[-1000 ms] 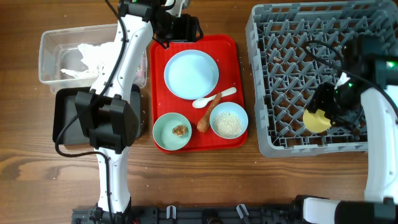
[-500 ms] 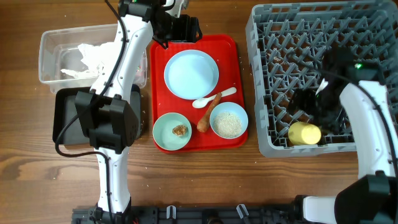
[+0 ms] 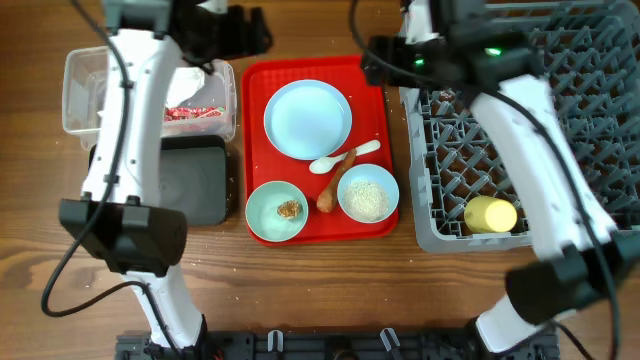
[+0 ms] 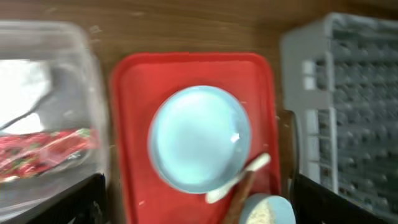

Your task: Sort waste into correct bins and load items into the dishwasher rack

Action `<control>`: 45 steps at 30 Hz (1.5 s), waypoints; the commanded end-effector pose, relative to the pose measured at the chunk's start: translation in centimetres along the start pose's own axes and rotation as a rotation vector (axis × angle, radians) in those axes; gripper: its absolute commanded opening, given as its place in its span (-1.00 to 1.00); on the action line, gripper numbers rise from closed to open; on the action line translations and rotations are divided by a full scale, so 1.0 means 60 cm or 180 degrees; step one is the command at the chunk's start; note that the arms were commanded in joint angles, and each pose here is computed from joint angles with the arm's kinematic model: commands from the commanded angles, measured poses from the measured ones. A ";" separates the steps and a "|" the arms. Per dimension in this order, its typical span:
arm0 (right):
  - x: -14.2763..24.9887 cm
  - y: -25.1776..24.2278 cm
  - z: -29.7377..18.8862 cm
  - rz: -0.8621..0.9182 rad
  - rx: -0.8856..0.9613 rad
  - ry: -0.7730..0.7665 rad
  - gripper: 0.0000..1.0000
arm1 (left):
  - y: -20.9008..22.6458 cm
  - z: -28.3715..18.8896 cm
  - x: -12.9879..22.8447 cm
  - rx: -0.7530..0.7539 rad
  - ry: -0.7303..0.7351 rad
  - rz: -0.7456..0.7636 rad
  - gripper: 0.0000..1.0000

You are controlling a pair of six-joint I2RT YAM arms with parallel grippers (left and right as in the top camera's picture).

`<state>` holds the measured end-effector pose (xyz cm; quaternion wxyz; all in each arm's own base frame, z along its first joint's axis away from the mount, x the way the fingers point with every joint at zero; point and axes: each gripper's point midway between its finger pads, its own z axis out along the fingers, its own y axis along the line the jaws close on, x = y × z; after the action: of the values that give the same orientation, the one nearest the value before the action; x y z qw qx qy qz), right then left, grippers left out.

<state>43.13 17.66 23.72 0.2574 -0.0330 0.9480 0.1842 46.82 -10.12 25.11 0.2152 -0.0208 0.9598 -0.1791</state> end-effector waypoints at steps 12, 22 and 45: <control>0.106 -0.042 0.295 -0.0143 0.0163 0.0848 0.04 | 0.059 -0.035 0.025 -0.0472 0.0100 -0.0243 1.00; 0.167 -0.089 0.388 -0.0201 0.0344 0.1128 -0.21 | 0.059 -0.034 0.025 -0.0471 0.0102 -0.0244 0.99; -0.087 -0.399 -0.347 -0.0460 0.3902 -0.0571 -0.91 | 0.054 -0.033 -0.004 -0.0433 -0.0121 -0.0187 0.99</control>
<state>42.70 -7.63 36.48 0.4104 0.1018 0.8603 -0.2848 46.07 -6.48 24.08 0.1961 -0.0653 0.9710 -0.1205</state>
